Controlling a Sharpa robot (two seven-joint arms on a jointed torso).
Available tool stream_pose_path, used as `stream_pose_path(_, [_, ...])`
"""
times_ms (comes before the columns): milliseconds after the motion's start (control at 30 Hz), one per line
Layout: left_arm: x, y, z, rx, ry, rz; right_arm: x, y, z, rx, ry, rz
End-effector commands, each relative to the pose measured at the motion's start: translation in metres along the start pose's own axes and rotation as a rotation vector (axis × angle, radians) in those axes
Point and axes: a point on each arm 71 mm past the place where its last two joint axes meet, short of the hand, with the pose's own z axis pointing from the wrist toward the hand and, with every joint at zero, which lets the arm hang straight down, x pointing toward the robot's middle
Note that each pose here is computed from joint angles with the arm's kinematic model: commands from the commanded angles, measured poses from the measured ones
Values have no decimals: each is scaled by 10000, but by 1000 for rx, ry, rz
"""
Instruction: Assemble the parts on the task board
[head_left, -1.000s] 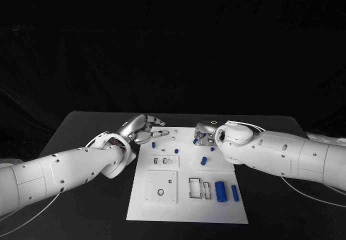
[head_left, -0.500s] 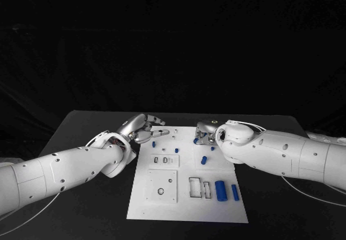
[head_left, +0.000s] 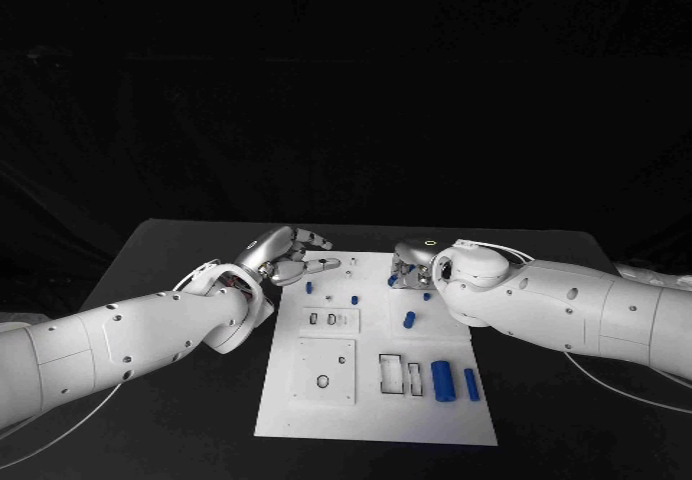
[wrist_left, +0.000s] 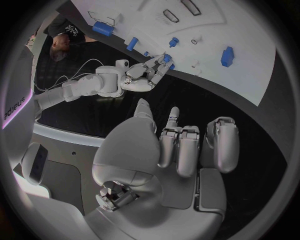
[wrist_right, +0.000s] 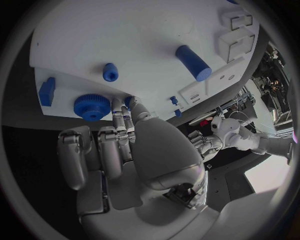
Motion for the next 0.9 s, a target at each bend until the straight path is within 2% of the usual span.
stream_pose_path(33, [9, -22, 8, 17, 6, 0, 13, 14, 3, -11, 8, -13])
stream_pose_path(900, [9, -21, 9, 15, 4, 1, 2, 34, -1, -31, -10, 7])
